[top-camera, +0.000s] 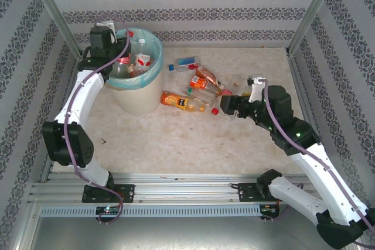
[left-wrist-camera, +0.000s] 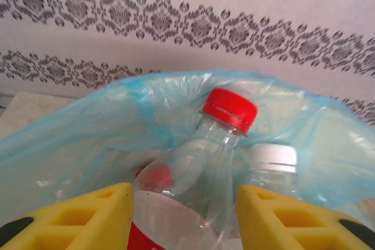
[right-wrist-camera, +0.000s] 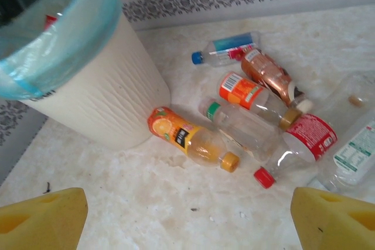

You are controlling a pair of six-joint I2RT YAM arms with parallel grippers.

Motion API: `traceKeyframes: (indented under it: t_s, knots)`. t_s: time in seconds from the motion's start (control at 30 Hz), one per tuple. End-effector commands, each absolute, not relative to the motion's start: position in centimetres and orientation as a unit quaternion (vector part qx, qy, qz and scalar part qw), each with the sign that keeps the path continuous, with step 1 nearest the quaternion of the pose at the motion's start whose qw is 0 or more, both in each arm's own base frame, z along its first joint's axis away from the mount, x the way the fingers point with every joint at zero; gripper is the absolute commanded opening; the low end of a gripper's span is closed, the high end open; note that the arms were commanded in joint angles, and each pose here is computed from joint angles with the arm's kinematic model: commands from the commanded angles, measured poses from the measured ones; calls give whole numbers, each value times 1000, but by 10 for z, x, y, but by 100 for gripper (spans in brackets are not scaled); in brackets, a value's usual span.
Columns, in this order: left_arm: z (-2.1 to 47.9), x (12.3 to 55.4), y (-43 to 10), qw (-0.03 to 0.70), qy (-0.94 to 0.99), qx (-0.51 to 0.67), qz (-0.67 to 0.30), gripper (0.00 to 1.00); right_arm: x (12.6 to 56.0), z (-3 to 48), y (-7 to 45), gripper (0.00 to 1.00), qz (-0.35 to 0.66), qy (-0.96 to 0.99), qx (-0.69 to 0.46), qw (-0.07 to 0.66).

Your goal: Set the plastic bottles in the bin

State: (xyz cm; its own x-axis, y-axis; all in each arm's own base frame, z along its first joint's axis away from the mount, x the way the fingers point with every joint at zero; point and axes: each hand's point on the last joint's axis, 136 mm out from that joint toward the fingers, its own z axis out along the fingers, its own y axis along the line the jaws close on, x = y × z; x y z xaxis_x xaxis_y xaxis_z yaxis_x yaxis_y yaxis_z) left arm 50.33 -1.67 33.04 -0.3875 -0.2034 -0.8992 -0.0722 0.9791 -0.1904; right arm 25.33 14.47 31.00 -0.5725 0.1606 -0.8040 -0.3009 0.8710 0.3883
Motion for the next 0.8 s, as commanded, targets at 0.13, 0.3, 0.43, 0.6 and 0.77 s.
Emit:
traceKeyframes:
  t_s: [0.13, 0.3, 0.43, 0.6, 0.77]
  knots:
    - [424, 444, -57, 642, 763, -11, -77, 51, 279, 267, 130, 90, 158, 898, -5, 411]
    - [423, 394, -136, 673, 722, 136, -90, 54, 302, 229, 133, 87, 122, 923, -7, 365]
    - [394, 350, -182, 675, 690, 234, -117, 55, 316, 195, 147, 78, 135, 936, 4, 324]
    - [360, 301, -214, 682, 633, 343, -128, 62, 329, 151, 148, 73, 120, 948, 32, 292]
    - [344, 265, -238, 695, 569, 420, -130, 71, 341, 124, 151, 72, 130, 953, 59, 266]
